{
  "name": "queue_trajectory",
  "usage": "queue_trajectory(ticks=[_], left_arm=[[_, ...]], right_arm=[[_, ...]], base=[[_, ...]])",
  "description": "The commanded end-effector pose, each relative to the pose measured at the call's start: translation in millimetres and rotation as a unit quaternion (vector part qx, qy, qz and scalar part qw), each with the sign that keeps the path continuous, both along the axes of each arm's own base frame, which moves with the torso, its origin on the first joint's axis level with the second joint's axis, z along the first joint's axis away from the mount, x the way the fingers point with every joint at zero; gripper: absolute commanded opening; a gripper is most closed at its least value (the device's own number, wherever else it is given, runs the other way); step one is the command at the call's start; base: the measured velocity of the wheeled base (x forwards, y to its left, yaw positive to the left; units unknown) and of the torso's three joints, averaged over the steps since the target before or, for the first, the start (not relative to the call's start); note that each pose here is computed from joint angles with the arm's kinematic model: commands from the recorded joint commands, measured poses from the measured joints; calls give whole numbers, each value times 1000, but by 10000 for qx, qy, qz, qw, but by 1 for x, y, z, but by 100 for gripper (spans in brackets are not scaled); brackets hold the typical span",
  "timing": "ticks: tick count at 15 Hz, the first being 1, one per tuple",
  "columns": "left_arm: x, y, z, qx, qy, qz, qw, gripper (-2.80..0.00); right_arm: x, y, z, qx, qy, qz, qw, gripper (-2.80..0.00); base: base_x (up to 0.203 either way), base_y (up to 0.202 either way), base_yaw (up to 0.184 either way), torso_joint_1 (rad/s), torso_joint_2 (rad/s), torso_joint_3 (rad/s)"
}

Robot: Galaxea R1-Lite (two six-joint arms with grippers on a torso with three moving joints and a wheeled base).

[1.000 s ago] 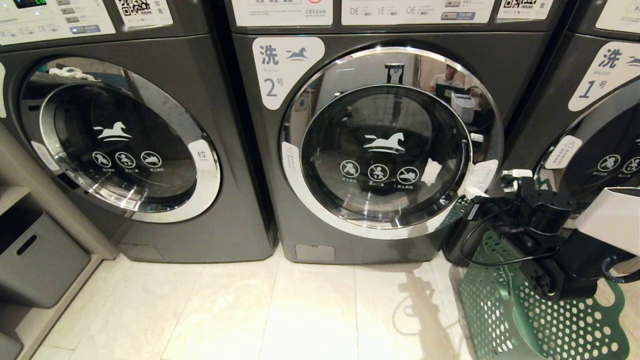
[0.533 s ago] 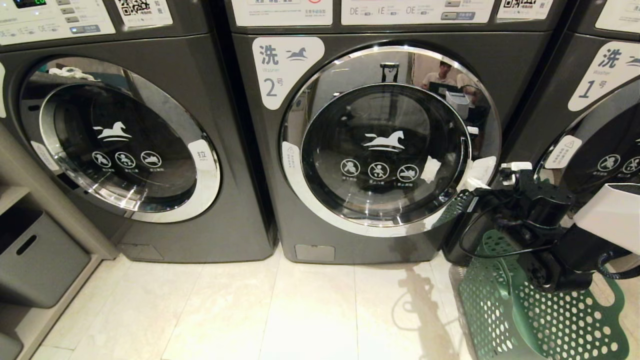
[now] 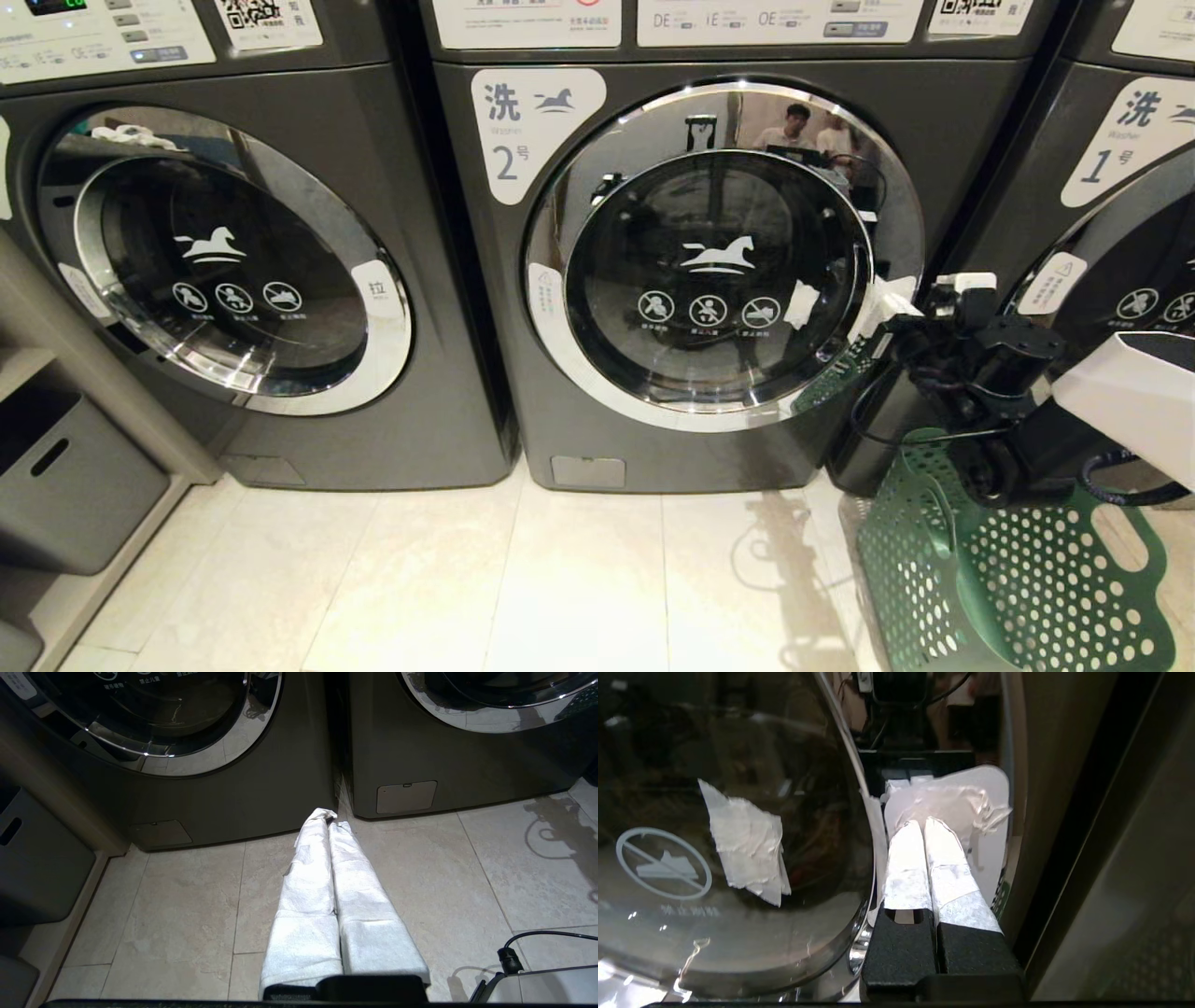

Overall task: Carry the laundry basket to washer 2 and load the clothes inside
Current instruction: Press the washing machine door tightly with the right hand

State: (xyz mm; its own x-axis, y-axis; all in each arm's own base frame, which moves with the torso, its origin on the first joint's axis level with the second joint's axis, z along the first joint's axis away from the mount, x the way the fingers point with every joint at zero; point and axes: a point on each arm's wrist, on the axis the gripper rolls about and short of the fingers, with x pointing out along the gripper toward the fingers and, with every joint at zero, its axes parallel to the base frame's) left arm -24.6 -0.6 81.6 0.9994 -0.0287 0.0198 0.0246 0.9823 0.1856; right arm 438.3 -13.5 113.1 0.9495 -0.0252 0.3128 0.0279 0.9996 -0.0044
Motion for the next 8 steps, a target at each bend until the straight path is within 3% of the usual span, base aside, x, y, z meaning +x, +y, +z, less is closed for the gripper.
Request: queue_trajectory(ticks=[1, 5, 8], left_arm=[[0, 0, 0, 13, -9, 6, 10000, -280], [0, 0, 0, -10, -16, -1, 10000, -280], [0, 0, 0, -10, -16, -2, 10000, -280]], right_arm=[[10, -5, -3, -12, -161, -48, 9999, -280], [41, -16, -8, -44, -618, -138, 9980, -280], [56, -19, -24, -48, -707, -145, 9974, -280]], base=[[0, 0, 0, 0, 0, 0], [0, 0, 0, 0, 0, 0], [0, 0, 0, 0, 0, 0]])
